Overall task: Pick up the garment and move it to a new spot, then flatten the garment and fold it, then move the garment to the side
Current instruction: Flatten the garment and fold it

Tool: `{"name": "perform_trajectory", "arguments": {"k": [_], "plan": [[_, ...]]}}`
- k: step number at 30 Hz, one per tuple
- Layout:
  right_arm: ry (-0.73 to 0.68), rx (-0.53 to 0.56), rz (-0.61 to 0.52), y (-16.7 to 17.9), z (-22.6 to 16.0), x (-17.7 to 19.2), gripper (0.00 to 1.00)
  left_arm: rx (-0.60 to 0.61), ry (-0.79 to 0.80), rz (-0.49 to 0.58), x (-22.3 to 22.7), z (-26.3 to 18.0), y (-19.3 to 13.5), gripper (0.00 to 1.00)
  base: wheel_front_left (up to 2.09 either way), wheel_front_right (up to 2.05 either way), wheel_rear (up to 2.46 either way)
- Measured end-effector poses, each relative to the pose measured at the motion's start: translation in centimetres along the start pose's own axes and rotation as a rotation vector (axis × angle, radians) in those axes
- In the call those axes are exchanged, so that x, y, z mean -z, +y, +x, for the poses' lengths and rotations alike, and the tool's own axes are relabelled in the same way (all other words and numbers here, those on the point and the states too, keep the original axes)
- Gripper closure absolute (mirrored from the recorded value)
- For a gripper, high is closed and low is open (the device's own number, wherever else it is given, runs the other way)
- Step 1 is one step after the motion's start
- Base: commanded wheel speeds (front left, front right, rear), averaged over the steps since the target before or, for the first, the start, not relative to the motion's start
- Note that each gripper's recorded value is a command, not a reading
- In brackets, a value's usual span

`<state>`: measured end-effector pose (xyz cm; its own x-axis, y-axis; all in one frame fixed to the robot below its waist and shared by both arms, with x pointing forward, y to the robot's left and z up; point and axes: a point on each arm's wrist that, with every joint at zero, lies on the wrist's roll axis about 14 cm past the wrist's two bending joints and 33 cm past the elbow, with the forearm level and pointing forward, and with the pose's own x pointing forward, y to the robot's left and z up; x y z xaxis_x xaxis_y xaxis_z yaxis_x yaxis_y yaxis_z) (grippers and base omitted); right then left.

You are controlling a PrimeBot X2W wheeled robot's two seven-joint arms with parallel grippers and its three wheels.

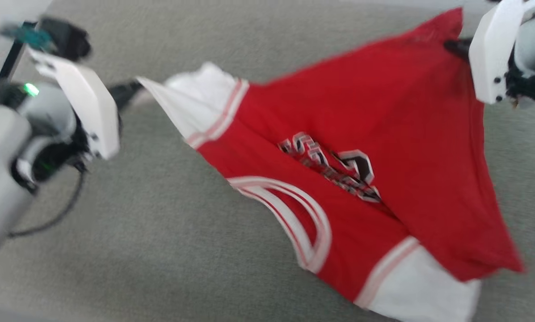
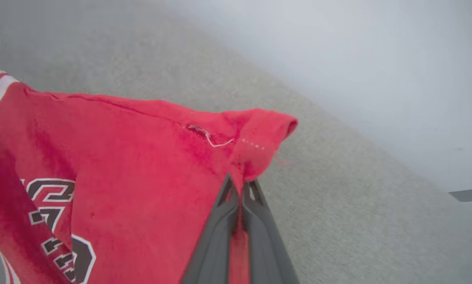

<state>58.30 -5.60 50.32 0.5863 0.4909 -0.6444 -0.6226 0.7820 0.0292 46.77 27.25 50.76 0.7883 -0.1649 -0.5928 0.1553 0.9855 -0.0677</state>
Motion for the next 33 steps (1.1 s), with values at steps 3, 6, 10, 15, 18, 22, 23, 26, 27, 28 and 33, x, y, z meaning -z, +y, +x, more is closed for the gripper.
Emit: {"name": "perform_trajectory", "arguments": {"k": [3, 6, 10, 15, 18, 22, 23, 26, 27, 28, 33], "plan": [[-0.077, 0.043, -0.007, -1.1, -2.9, -2.1, 1.0, -0.013, -0.042, 0.057, -3.8, -0.9, 0.0, 1.0, 0.0, 0.0, 0.0], [-0.151, 0.084, -0.006, -1.9, -5.7, -3.8, 1.0, -0.027, -0.091, 0.113, -7.3, -1.9, -0.4, 1.0, 0.0, 0.0, 0.0], [-0.27, 0.14, -0.015, -2.8, -9.6, -6.7, 1.0, -0.054, -0.169, 0.16, -11.9, -3.6, -0.8, 1.0, 0.0, 0.0, 0.0], [-0.408, 0.191, -0.064, -2.5, -13.8, -9.9, 1.0, -0.09, -0.273, 0.214, -17.2, -5.9, -1.6, 1.0, 0.0, 0.0, 0.0], [-0.455, 0.216, -0.076, -2.6, -15.7, -11.0, 1.0, -0.087, -0.329, 0.235, -19.8, -7.0, -2.5, 1.0, 0.0, 0.0, 0.0], [-0.508, 0.242, -0.084, -2.8, -17.2, -12.3, 1.0, -0.091, -0.414, 0.257, -23.0, -8.1, -3.3, 1.0, 0.0, 0.0, 0.0], [-0.518, 0.251, -0.086, -3.0, -17.3, -12.5, 1.0, -0.087, -0.435, 0.257, -23.7, -8.2, -3.5, 1.0, 0.0, 0.0, 0.0], [-0.536, 0.275, -0.08, -3.8, -16.9, -13.0, 1.0, -0.087, -0.492, 0.266, -25.5, -8.0, -4.0, 1.0, 0.0, 0.0, 0.0], [-0.54, 0.284, -0.076, -4.2, -16.7, -13.1, 1.0, -0.085, -0.516, 0.274, -26.1, -7.8, -4.2, 1.0, 0.0, 0.0, 0.0], [-0.546, 0.287, -0.067, -4.5, -16.4, -13.2, 1.0, -0.085, -0.541, 0.271, -26.7, -7.6, -4.3, 1.0, 0.0, 0.0, 0.0], [-0.598, 0.337, -0.076, -6.5, -14.4, -14.6, 1.0, -0.091, -0.675, 0.308, -30.1, -6.3, -4.8, 1.0, 0.0, 0.0, 0.0]]}}
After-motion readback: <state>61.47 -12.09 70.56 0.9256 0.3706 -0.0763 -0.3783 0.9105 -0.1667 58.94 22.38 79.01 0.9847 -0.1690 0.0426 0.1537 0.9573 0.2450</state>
